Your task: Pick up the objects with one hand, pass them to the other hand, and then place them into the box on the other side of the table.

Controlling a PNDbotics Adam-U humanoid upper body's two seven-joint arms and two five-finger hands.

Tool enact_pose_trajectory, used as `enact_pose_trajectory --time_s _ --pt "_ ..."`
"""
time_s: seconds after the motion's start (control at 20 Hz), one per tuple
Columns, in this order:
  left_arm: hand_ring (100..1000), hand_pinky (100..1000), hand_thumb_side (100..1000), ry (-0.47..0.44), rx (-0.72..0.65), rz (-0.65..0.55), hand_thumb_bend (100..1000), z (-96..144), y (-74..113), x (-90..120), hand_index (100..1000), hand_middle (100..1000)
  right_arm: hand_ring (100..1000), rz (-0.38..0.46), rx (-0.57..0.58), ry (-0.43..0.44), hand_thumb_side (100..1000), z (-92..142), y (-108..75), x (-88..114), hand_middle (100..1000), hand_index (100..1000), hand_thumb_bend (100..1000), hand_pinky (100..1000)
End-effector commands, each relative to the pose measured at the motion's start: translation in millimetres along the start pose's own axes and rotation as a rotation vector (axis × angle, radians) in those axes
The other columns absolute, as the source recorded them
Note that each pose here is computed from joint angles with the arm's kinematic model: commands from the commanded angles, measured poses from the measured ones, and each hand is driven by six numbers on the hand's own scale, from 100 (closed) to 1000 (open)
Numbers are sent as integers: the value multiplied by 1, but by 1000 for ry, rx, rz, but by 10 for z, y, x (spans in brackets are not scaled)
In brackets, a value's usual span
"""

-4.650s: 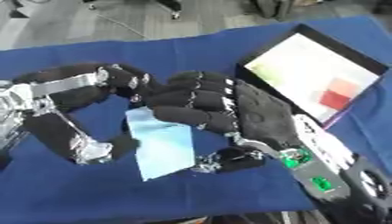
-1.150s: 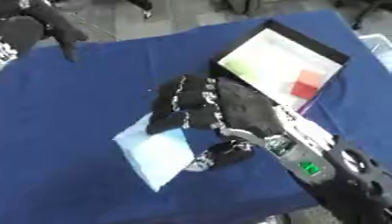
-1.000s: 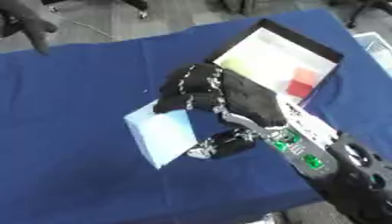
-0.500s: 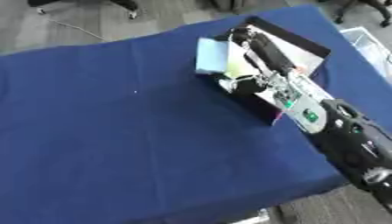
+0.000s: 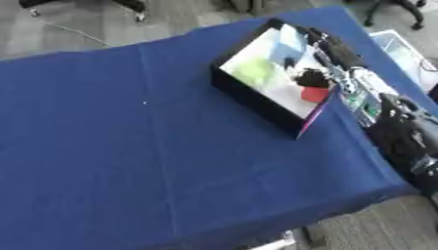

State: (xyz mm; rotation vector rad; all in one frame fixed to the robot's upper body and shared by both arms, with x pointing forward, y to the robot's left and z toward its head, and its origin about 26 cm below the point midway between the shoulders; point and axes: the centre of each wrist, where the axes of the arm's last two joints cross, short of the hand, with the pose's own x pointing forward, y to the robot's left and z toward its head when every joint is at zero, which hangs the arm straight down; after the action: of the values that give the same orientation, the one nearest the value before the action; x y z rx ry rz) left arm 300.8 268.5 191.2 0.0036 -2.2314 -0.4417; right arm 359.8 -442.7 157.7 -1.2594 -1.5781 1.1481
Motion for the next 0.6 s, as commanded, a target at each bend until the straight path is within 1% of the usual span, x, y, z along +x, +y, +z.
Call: enact_pose_trajectory --time_s 0.05,0.1,0.15,0.2,0.25,0.3,0.35,0.4,0.45,0.5,0.55,0.6 --pt "510 809 692 8 27 -22 100 8 58 -15 690 524 982 163 -19 -94 565 -30 -620 108 985 1000 476 958" --pt "510 809 693 16 32 -22 100 18 59 -38 690 524 983 197 -9 -115 557 -14 -721 170 994 1000 505 960" --pt "510 809 697 23 36 -22 100 28 60 -58 690 524 982 226 2 -133 554 2 -800 227 1000 1000 552 958" --pt "510 809 698 31 40 -22 100 37 59 -78 690 524 979 255 14 -154 531 16 -868 289 1000 1000 567 957" --pt "510 809 684 36 46 -21 100 41 56 -96 689 524 975 269 10 -176 497 30 -919 359 993 1000 545 955" --pt "510 809 701 39 52 -19 100 44 51 -112 689 524 969 262 -12 -203 464 49 -953 442 981 1000 524 950" --pt "509 809 703 43 59 -17 100 48 45 -128 688 523 957 239 -55 -238 381 73 -977 545 957 1000 510 942" --pt "507 808 703 47 68 -16 100 55 39 -146 686 521 952 201 -116 -281 317 113 -986 672 929 1000 442 937" --pt "505 807 699 52 81 -15 100 60 33 -165 684 519 949 138 -192 -328 279 170 -972 822 912 1000 411 934" --pt "505 805 694 52 98 -16 100 61 27 -180 684 518 945 66 -269 -365 235 238 -944 967 885 1000 338 931" --pt "506 805 691 51 118 -18 100 58 21 -193 686 519 941 -14 -339 -389 218 299 -893 1082 865 1000 276 928" --pt "506 805 688 48 136 -25 100 52 14 -203 687 520 936 -87 -398 -405 213 336 -827 1154 851 1000 228 925"
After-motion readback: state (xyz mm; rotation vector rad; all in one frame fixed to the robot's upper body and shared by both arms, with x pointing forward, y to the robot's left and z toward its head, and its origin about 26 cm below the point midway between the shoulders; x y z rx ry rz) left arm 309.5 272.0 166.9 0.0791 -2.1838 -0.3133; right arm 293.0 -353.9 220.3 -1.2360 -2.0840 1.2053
